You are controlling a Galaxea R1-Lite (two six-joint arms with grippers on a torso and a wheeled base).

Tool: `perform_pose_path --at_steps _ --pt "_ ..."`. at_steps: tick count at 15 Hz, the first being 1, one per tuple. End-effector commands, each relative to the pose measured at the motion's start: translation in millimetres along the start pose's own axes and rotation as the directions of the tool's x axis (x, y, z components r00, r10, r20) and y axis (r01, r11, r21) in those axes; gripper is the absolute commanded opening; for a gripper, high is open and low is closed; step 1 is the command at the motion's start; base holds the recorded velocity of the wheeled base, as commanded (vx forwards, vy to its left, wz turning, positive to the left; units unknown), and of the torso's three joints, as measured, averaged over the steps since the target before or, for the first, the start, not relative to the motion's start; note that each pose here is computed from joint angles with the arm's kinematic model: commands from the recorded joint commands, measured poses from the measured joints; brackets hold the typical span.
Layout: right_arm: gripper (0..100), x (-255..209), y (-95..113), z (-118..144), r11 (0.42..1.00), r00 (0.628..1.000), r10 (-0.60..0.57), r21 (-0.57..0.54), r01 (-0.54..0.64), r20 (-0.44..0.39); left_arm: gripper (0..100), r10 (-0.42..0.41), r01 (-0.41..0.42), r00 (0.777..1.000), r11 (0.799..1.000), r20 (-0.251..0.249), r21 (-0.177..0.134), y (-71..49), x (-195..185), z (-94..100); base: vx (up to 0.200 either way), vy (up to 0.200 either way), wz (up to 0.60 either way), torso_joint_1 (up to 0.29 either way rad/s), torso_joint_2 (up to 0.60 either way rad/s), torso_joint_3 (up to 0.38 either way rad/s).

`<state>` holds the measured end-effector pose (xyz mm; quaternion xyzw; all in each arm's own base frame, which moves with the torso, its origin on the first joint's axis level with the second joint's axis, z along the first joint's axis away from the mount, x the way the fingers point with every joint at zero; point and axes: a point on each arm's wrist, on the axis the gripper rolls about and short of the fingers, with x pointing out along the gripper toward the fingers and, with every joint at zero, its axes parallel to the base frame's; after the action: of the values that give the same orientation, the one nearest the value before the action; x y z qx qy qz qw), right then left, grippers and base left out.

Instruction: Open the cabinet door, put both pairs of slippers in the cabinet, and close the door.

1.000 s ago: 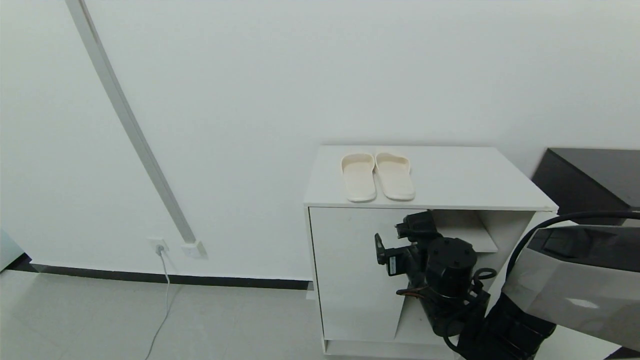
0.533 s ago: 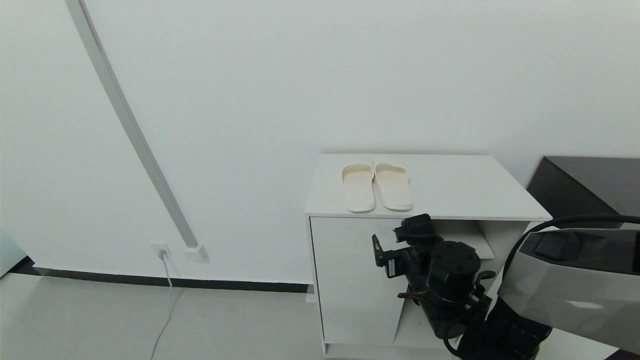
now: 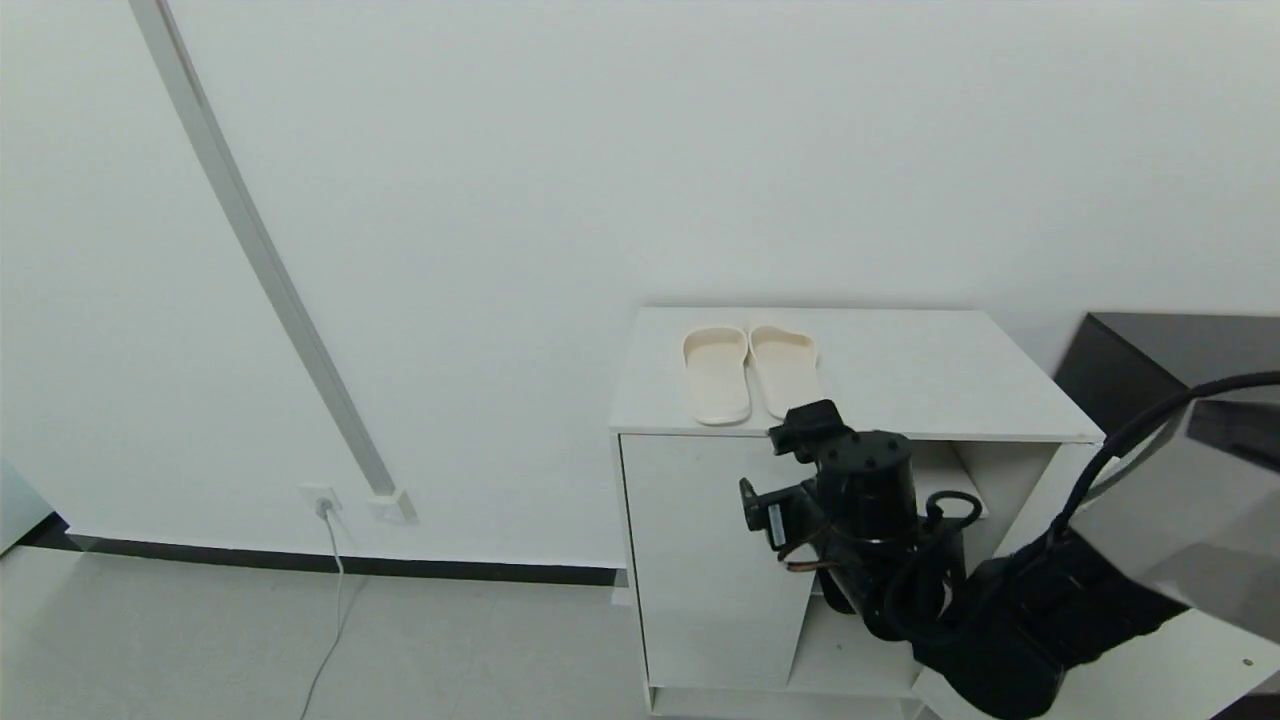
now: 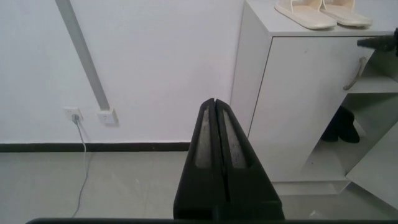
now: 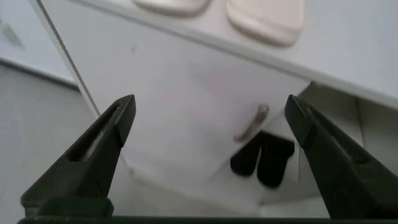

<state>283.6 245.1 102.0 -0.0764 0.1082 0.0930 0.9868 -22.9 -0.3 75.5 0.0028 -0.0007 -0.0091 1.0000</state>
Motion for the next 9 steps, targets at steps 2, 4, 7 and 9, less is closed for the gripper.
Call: perform_pose_path --at_steps 2,4,7,9 --pt "100 -10 -5 86 0.976 0.995 -0.008 0.216 -0.012 0.094 0 0.000 0.000 1.000 1.000 -0.001 0.001 0.0 0 0.0 0.000 0.000 0.00 0.000 0.00 0.000" --pt "100 -5 -3 85 0.974 0.995 -0.010 0.224 -0.013 0.102 0 0.000 0.000 1.000 1.000 -0.001 0.001 0.0 0 0.0 0.000 0.000 0.00 0.000 0.00 0.000" --pt "100 0 0 78 0.977 0.996 -0.010 0.215 -0.009 0.087 0 0.000 0.000 1.000 1.000 -0.001 -0.001 0.0 0 0.0 0.000 0.000 0.00 0.000 0.00 0.000" --pt "100 3 2 73 0.978 0.997 -0.011 0.208 -0.005 0.075 0 0.000 0.000 1.000 1.000 -0.001 -0.001 0.0 0 0.0 0.200 0.000 0.00 0.002 0.00 0.005"
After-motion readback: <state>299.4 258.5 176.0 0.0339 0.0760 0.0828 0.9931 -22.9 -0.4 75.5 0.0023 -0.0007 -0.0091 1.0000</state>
